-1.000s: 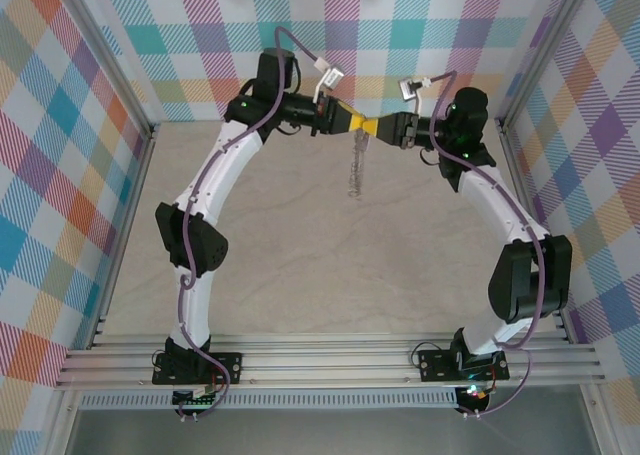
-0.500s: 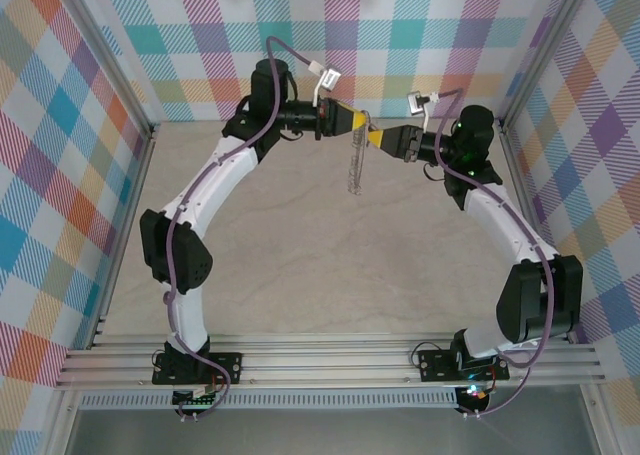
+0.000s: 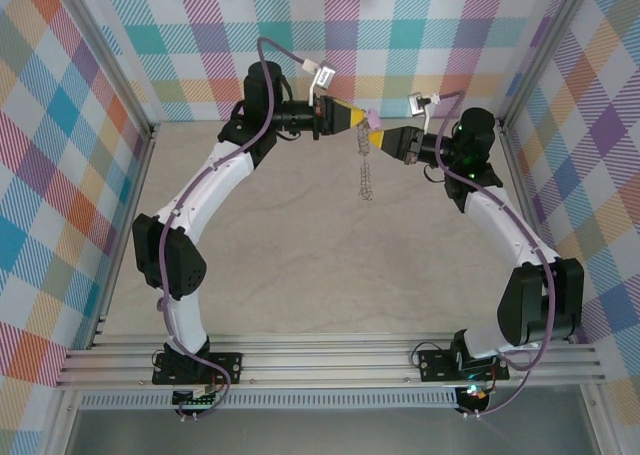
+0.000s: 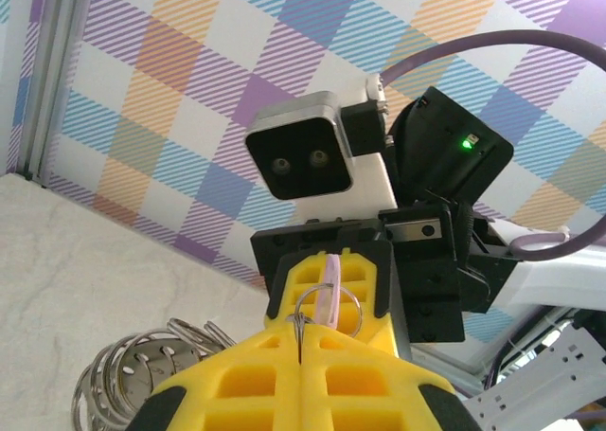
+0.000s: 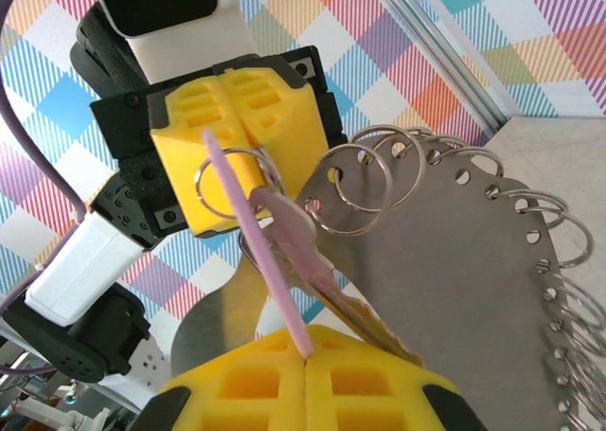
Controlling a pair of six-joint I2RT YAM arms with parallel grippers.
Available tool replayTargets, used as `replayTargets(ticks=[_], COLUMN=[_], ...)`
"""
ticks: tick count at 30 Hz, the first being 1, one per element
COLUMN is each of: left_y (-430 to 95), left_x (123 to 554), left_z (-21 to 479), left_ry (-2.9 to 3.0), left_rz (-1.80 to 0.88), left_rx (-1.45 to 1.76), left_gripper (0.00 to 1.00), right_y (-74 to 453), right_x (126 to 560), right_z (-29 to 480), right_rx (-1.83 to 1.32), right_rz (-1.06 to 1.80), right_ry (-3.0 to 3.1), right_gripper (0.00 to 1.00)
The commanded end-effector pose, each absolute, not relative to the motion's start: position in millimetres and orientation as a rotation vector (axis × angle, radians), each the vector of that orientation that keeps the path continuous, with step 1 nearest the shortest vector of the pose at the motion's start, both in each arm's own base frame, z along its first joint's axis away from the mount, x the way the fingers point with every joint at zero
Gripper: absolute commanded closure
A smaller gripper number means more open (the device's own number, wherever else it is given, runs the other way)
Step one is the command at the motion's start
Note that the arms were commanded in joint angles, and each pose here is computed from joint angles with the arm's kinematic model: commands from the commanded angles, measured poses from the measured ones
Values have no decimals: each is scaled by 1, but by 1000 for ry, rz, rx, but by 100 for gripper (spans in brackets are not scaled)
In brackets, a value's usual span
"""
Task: Put the keys on the keyring
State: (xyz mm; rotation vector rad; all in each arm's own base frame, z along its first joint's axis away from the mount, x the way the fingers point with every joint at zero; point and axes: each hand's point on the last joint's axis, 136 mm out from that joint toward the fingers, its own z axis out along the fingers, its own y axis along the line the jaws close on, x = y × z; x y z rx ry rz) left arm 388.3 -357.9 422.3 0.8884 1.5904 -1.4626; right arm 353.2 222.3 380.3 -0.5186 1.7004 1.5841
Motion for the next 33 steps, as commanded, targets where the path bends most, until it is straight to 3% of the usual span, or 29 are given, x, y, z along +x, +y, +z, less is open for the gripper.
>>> replayTargets(ticks=[1, 10, 13, 16, 19, 21, 27, 33], left_y=[-346, -338, -338, -339, -339, -340, -344, -347], left_x=[374, 373, 373, 372, 369, 368, 360, 359], left_z=[466, 482, 483, 480, 479, 477, 466, 460], left_ry=[1463, 1416, 1413, 1418, 1419, 1425, 1450, 1464], left_rz=[-1423, -1400, -1404, -1408, -1409, -1402, -1353, -1290], left_rx=[869, 801, 806, 814, 834, 844, 898, 923], left_gripper=[100, 100, 100, 100, 100, 100, 100, 100], right_y=[221, 221, 218, 210, 204, 200, 189, 201], right_x=[339, 326, 322, 320, 322, 326, 348, 362], right_z=[392, 362, 358, 370, 399, 419, 465, 479], right_rx=[-564, -530, -525, -504, -483, -448, -286, -228], right_rz=[1563, 1605, 1580, 1509, 1445, 1402, 1352, 1409], right_ry=[1644, 1696, 1717, 1698, 1640, 1607, 1568, 1617], right_gripper=[100, 100, 80, 74, 51, 45, 42, 43])
